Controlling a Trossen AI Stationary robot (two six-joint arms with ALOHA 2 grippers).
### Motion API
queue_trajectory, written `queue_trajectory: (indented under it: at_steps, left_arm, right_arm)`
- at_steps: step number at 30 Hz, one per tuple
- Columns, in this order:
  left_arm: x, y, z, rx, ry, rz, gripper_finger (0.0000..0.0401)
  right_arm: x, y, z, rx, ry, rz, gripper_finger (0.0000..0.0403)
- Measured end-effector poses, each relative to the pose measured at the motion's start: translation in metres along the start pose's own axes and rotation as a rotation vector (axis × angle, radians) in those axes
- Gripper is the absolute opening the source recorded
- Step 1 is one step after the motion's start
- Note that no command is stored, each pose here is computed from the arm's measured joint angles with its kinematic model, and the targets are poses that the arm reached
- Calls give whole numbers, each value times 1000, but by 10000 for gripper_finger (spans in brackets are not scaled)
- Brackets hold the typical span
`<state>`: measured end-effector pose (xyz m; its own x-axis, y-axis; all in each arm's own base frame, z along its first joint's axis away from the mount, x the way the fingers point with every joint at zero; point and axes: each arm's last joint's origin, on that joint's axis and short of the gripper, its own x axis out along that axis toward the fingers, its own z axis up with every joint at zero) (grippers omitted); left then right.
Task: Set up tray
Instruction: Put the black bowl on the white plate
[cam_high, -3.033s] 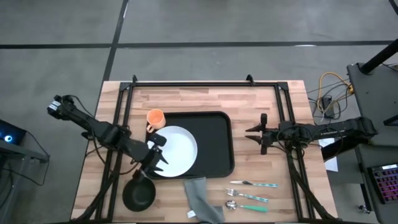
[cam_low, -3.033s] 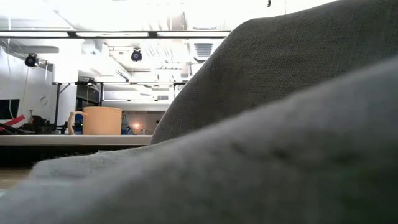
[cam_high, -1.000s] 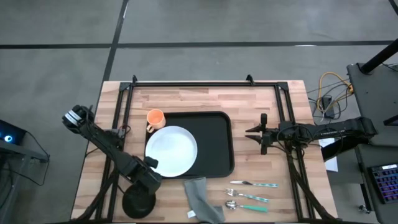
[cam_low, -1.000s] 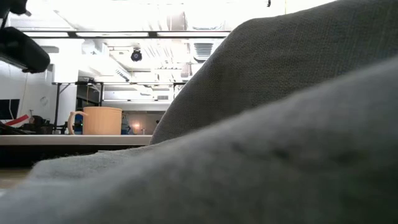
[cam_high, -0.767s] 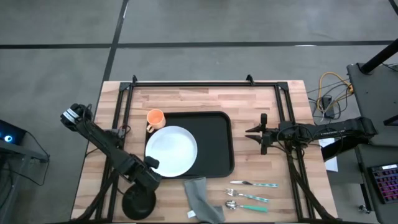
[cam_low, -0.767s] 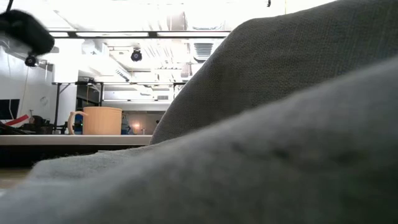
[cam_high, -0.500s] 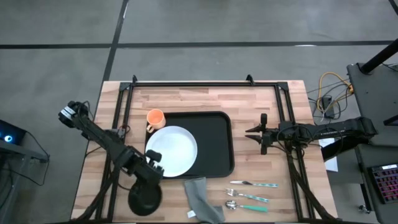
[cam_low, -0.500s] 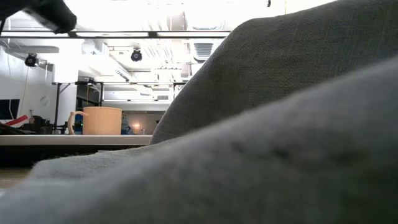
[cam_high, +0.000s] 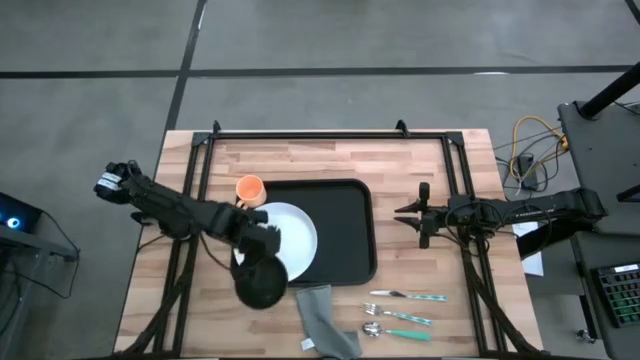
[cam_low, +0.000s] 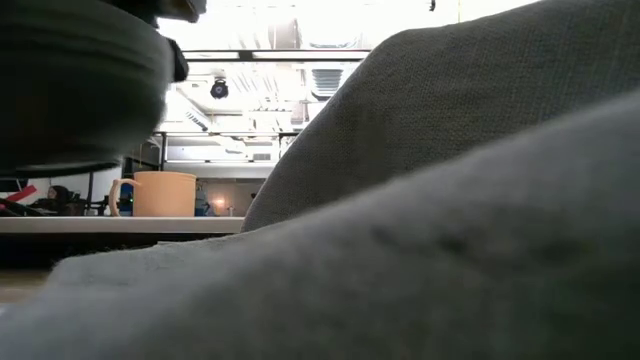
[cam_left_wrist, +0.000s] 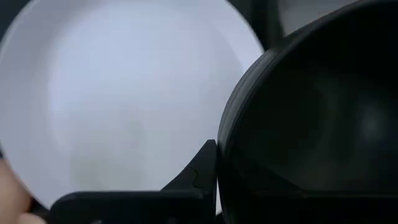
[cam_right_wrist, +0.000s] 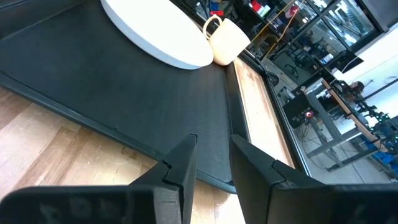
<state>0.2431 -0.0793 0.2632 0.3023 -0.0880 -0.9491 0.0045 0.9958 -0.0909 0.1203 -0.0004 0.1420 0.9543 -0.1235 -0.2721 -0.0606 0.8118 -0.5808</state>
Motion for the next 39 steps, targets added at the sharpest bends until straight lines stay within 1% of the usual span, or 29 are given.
queue_trajectory:
  at_steps: [9, 18, 24, 29, 36, 39]
  left_arm:
    - [7, 40, 6, -135, 12, 76, 0]
    - [20, 64, 3, -162, 71, 112, 0]
    - [20, 74, 2, -184, 74, 122, 0]
    - [20, 78, 4, -148, 61, 122, 0]
    - [20, 83, 3, -159, 65, 126, 3]
    - [20, 84, 3, -145, 66, 125, 3]
  right_arm:
    - [0, 0, 0, 0, 0, 0, 84]
    - [0, 0, 0, 0, 0, 0, 84]
    - [0, 0, 0, 0, 0, 0, 84]
    - [0, 0, 0, 0, 0, 0, 84]
    - [0, 0, 0, 0, 0, 0, 84]
    - [0, 0, 0, 0, 0, 0, 84]
